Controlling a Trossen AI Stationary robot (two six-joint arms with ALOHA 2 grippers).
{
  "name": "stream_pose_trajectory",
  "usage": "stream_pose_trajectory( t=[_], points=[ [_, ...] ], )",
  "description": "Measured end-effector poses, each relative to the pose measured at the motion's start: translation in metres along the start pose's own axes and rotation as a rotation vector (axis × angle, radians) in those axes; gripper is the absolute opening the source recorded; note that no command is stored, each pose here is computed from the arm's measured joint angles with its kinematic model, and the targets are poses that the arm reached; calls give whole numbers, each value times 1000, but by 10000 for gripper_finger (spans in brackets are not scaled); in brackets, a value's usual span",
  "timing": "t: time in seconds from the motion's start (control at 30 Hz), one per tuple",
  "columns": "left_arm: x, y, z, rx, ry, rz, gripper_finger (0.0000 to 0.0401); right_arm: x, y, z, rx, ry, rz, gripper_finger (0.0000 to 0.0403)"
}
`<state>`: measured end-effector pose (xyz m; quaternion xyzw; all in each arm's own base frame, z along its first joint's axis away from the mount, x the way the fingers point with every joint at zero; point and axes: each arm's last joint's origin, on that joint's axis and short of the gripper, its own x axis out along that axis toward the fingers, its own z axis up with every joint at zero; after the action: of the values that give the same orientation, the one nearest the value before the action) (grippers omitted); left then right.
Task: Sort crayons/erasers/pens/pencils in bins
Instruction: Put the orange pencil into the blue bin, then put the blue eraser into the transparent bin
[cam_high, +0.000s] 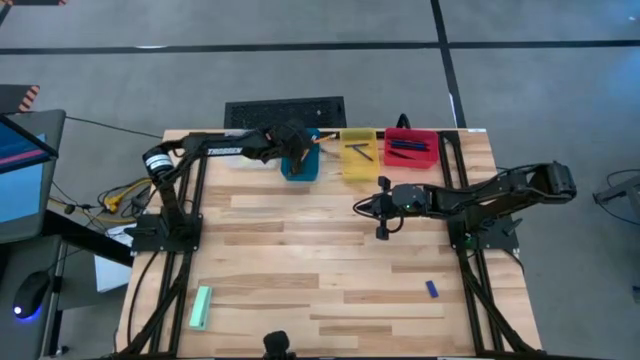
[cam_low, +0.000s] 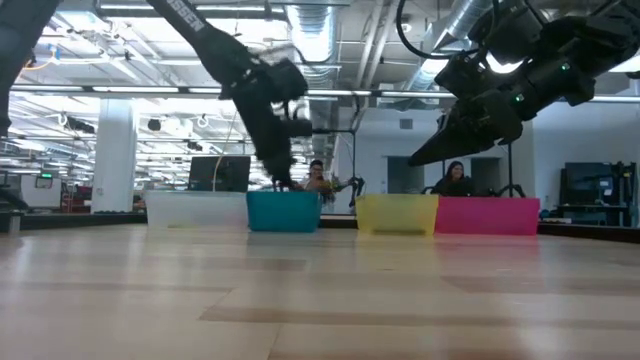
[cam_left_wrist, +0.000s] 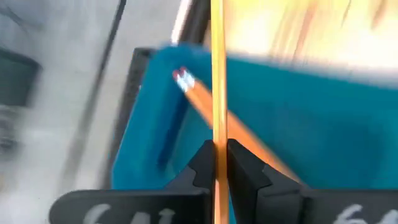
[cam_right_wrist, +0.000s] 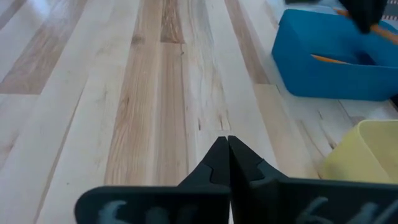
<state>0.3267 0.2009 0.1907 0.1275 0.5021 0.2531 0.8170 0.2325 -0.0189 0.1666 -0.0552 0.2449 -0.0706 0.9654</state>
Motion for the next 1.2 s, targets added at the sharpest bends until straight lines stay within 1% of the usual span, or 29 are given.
stream_pose_trajectory(
  t=[0.07, 0.13, 0.2, 0.3, 0.4, 0.47, 0.6, 0.67, 0.73, 0.8, 0.9, 1.07, 1.2],
  points=[
    [-11, 4, 5, -153, -62, -59, 7, 0, 0, 0, 0, 3, 0, 4],
    [-16, 3, 5, -276, -101, -112, 7, 0, 0, 0, -1, 4, 1, 3],
    [-16, 0, 1, -355, -108, -126, 7, 0, 0, -1, -1, 5, 1, 3],
    [-12, -4, -6, -454, -84, -136, 7, 0, 0, -1, -1, 7, 2, 5],
    [-8, -9, -17, -532, -29, -108, 7, 0, 0, -1, -1, 10, 2, 6],
    [-6, -11, -23, -558, -2, -88, 7, 0, 0, -1, -1, 10, 2, 4],
    [-5, -12, -25, -589, -3, -110, 7, 0, 0, -1, -1, 10, 2, 3],
    [-5, -12, -25, -622, 1, -106, 8, 0, 0, -1, -1, 9, 2, 5],
    [-4, -11, -26, -655, 9, -97, 16, 0, 0, -1, 0, 5, 2, 6],
    [-4, -9, -28, -671, 17, -112, 30, 0, 0, -1, 0, 6, 2, 5],
    [-3, -9, -30, -672, 40, -123, 51, 0, 0, -1, 0, 5, 2, 3],
    [-4, -11, -32, -683, 69, -132, 74, 0, 0, -1, 5, 6, 2, 5],
    [-8, -13, -32, -622, 69, -164, 95, 0, 1, -2, 19, 18, 6, 4]
  ],
)
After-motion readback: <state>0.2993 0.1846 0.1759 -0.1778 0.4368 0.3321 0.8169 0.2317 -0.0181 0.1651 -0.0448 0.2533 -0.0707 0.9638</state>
